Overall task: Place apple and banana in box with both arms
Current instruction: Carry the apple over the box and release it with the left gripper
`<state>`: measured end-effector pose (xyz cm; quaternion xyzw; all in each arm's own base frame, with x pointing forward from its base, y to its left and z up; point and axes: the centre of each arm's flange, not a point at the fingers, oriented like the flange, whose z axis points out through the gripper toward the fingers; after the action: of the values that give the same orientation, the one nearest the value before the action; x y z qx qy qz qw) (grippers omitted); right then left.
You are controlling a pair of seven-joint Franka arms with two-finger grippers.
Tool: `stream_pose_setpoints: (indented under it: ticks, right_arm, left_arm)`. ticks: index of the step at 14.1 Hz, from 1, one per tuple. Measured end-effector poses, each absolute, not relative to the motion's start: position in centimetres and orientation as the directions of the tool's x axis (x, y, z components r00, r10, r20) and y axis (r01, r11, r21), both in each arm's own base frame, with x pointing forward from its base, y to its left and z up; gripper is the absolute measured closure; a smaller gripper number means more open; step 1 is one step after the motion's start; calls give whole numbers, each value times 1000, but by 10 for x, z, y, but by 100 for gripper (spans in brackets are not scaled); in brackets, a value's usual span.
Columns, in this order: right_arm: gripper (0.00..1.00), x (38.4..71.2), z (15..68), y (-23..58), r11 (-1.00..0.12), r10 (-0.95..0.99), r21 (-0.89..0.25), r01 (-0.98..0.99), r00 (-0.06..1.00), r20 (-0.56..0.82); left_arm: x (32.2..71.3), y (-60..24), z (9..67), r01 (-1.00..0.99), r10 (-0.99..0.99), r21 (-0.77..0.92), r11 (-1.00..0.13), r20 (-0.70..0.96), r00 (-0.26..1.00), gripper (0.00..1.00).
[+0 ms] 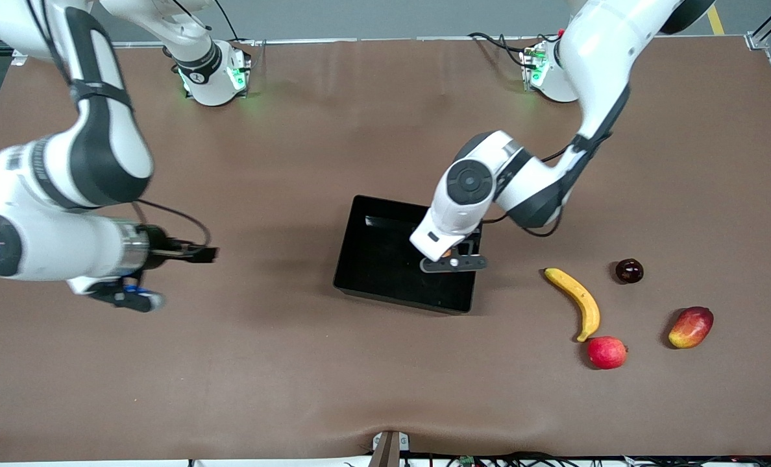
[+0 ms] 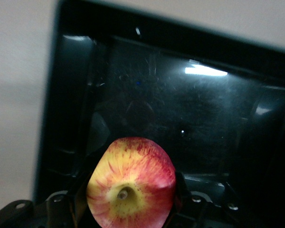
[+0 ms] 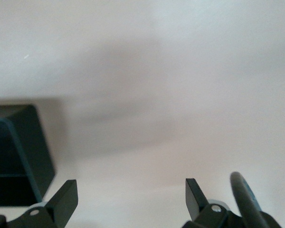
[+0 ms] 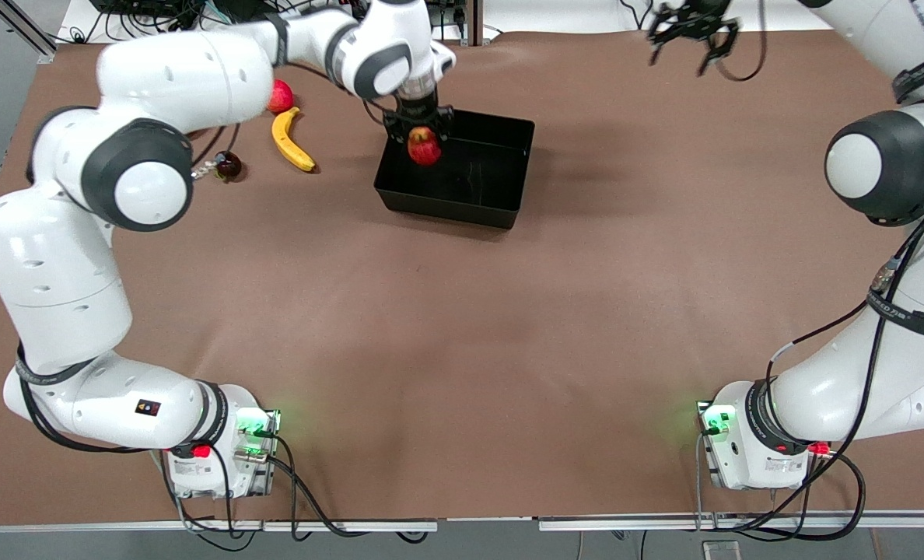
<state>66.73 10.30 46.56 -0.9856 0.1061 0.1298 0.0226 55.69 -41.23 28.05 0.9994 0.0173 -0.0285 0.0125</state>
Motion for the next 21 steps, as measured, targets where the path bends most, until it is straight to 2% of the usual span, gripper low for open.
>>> stream_pose_setpoints:
  ticks: [3,6,8,9,11,13,18,21]
  right_arm:
    - [0,661,518,58,-990,-138,65,-128,977,-164]
    - [0,637,573,6,-992,-124,52,-118,983,-138]
    - [0,615,608,-29,-997,-75,-8,-76,988,-132]
    - [0,604,624,-44,-997,-51,-49,-57,992,-119]
    - [0,587,650,-61,-997,-36,-70,-42,996,-82]
    - [0,575,665,-61,-997,-36,-68,-40,997,-64]
    - [0,543,654,-49,-997,-27,-67,-32,997,-76]
    - [0,537,650,-32,-998,2,-66,-3,997,-75]
  left_arm:
    - [537,-407,229,21,20,25,-999,-39,999,26]
    - [528,-401,210,17,16,36,-999,-40,999,26]
    - [528,-401,210,20,19,35,-999,-40,999,26]
    - [528,-400,209,22,21,34,-999,-41,999,21]
    - [533,-395,211,32,31,32,-999,-38,999,2]
    - [544,-389,231,45,45,17,-999,-23,999,0]
    - [580,-365,369,115,112,-70,-991,48,993,0]
    - [616,-320,404,170,166,-46,-984,82,983,0]
